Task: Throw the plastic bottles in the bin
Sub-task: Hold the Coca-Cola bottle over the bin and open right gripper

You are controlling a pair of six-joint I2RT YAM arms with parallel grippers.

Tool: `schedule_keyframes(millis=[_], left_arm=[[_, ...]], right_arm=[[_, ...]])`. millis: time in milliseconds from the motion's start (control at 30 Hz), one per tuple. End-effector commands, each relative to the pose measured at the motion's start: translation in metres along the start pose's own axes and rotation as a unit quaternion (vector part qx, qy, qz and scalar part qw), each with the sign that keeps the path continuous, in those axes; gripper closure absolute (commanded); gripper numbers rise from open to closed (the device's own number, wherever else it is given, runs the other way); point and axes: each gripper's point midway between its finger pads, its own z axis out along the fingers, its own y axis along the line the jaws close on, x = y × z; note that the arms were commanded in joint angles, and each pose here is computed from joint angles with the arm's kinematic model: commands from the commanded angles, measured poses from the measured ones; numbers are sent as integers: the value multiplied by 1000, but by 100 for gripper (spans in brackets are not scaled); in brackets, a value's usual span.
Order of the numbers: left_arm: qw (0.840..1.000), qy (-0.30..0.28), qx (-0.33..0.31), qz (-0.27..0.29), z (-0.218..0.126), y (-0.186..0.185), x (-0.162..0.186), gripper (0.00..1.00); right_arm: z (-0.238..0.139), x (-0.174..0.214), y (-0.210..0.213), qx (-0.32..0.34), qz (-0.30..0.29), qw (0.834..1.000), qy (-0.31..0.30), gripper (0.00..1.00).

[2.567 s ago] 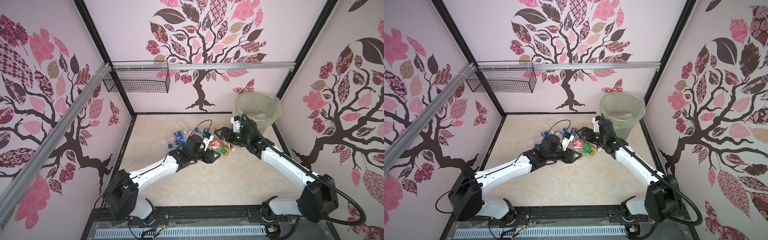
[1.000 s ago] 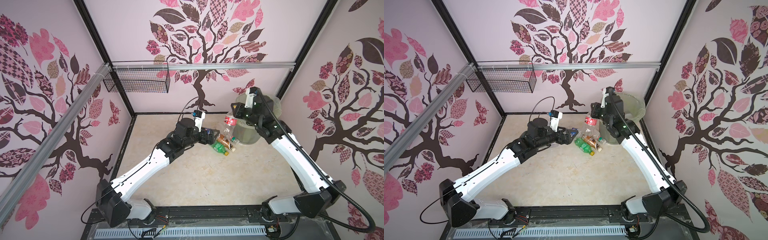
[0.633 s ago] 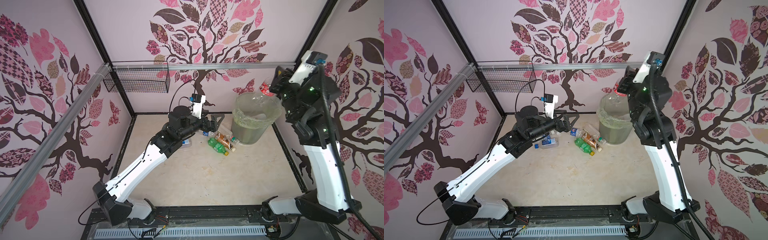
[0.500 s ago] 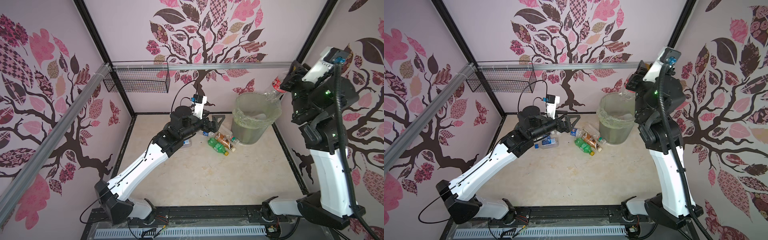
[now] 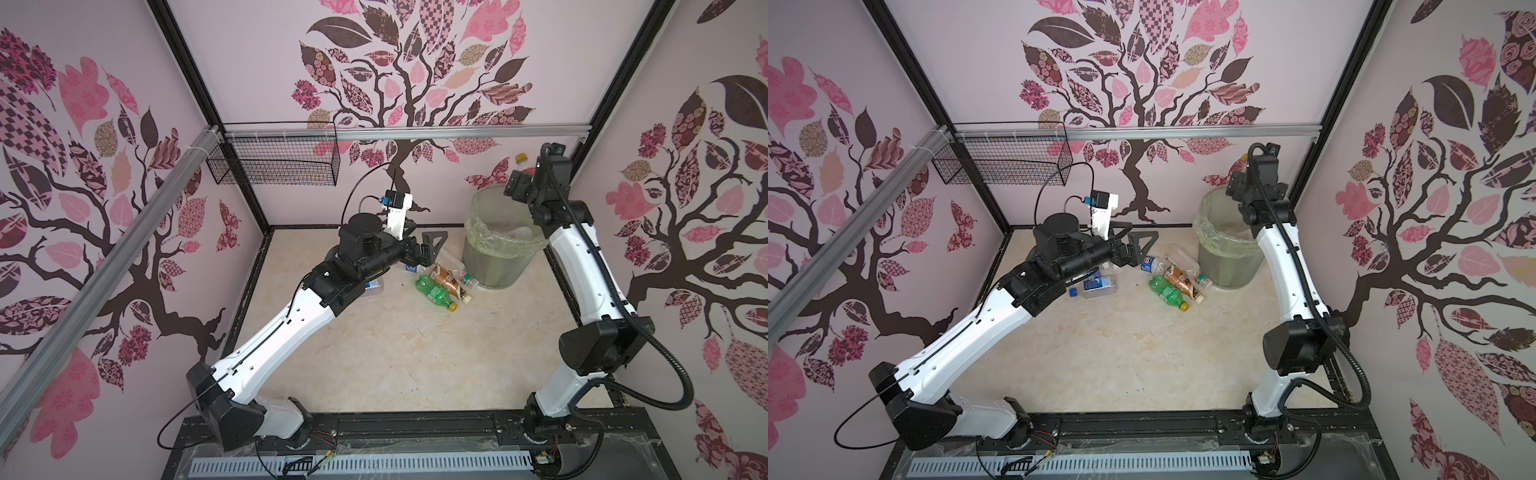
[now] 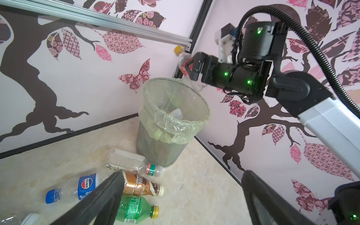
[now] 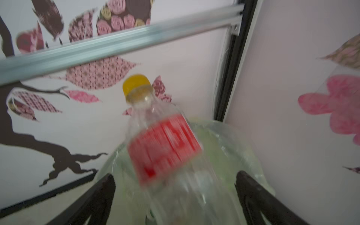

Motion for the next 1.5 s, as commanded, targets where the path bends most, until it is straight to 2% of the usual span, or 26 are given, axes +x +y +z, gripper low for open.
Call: schedule_keyframes(millis=[0,267,1167,1333,1467], left_arm=[[1000,15,-10,1,1,8,13,2],[999,31,-13,-20,8,14,28,2],[999,43,-26,-20,12,21,38,2],[996,57,-51,-35,13,34,48,2],[987,85,-121,-60,9,70,63,2]], right_arm=[[-71,-72,2,-54,55,992,-98,1],[-80,-73,0,-55,46,993,-98,1],[-76,-54,2,-68,52,993,-81,1],[-79,-47,6,-84,62,992,-68,1],[-83,-29,17,-124,83,988,-44,0]])
